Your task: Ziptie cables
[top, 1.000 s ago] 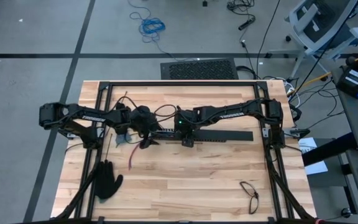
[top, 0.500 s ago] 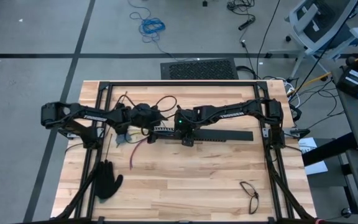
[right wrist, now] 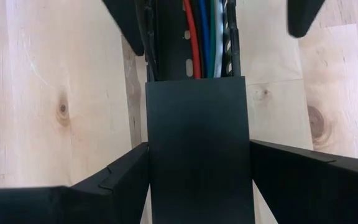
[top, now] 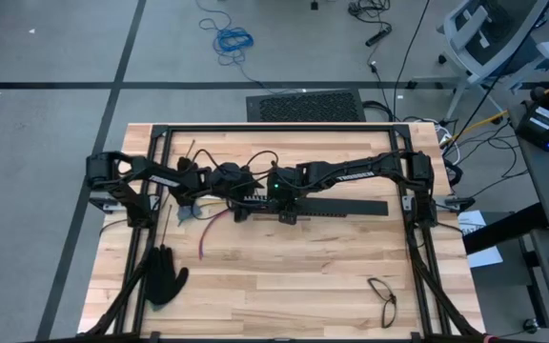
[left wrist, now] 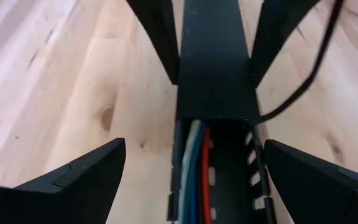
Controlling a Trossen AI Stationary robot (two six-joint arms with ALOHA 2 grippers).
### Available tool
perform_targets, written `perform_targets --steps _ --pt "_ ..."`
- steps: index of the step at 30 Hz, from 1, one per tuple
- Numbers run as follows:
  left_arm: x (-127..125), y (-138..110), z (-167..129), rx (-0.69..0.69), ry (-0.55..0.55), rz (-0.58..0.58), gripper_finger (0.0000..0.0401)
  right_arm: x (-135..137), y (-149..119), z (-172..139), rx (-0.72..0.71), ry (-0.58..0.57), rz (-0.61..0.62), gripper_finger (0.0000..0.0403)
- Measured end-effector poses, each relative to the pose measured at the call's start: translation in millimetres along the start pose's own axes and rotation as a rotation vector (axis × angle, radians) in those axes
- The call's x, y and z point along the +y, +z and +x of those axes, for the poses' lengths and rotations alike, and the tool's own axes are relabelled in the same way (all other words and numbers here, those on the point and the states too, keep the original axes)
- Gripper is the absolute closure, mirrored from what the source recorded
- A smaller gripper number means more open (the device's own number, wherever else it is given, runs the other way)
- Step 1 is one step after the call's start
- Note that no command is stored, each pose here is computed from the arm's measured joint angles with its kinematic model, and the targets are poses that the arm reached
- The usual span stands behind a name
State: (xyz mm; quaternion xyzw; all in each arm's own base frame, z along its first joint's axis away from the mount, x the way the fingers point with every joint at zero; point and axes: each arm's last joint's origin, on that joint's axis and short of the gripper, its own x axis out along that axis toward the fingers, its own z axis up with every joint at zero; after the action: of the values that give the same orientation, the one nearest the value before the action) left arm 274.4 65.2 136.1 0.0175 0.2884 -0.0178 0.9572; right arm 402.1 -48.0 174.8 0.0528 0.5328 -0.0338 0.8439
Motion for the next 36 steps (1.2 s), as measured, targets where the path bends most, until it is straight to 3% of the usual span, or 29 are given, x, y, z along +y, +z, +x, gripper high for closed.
perform_targets --steps 13,23,36 --pt "-4.4 -2.2 6.7 -0.01 -0.031 0.018 0.0026 0.0 0.1 0.1 -0.001 0.001 0.0 0.0156" --pt "-5.8 -1.5 6.6 -0.027 -0.084 0.012 0.0082 0.0 0.1 0.1 -0.001 0.001 0.0 0.0156" --pt "-4.8 -10.4 17.5 -0.013 -0.084 -0.042 0.0089 0.0 0.1 0.2 -0.002 0.001 0.0 0.0156"
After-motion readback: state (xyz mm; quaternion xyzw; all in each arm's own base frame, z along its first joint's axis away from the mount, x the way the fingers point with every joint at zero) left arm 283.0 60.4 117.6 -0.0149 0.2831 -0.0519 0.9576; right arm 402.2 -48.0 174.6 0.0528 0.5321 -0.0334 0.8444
